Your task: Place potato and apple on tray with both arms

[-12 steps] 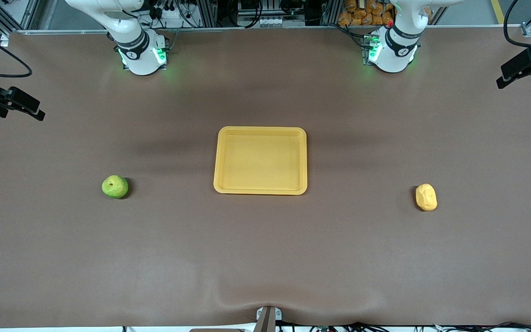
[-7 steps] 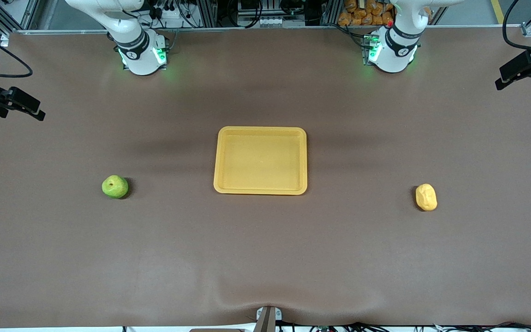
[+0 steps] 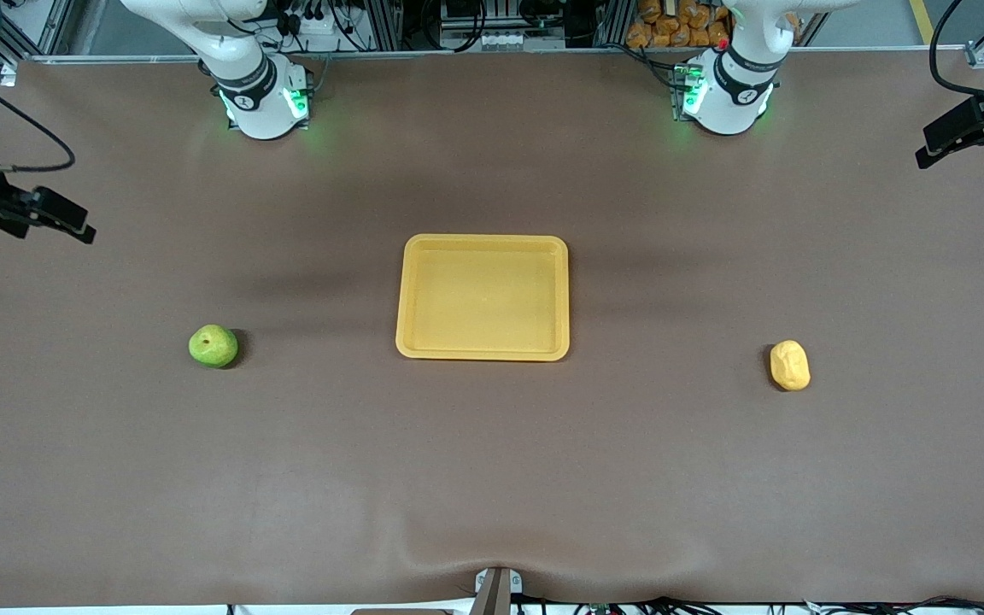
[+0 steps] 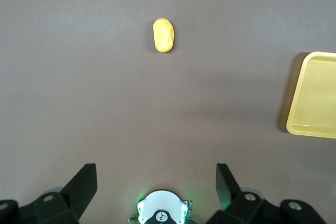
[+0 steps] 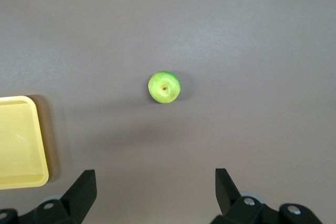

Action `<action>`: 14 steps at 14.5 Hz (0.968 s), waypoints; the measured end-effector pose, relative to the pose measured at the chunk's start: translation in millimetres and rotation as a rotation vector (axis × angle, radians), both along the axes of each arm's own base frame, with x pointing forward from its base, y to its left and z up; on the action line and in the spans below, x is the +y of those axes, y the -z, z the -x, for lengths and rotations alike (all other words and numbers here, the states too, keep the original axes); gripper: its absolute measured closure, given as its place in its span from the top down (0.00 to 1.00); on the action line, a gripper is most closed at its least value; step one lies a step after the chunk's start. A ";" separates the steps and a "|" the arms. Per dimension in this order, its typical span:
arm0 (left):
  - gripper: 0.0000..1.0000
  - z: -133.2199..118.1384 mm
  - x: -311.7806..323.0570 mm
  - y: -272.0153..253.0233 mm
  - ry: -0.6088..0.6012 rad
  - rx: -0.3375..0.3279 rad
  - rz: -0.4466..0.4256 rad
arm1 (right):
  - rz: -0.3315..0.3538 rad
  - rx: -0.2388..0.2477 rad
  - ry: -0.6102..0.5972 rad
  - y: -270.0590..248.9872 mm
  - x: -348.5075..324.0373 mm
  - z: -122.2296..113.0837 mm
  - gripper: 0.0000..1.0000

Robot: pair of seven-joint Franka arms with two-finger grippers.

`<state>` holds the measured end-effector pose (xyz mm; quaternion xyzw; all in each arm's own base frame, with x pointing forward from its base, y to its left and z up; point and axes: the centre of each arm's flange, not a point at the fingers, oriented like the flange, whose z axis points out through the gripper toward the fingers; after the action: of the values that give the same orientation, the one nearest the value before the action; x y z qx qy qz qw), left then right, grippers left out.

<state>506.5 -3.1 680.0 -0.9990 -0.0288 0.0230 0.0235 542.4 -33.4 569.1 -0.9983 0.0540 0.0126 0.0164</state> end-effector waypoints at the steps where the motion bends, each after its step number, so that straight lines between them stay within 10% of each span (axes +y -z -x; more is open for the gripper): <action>1: 1.00 0.1 0.0 1.1 0.000 0.004 0.000 | 0.001 0.001 -0.005 11.5 2.6 -7.5 1.00; 14: 1.00 -26.5 0.0 83.9 0.009 -0.021 0.000 | 0.011 -0.013 -0.024 185.0 14.9 -51.1 1.00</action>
<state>533.0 -3.0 596.1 -0.9994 -0.0247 0.0123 0.0231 593.5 -18.5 384.1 -0.9990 0.0421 0.0061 0.0112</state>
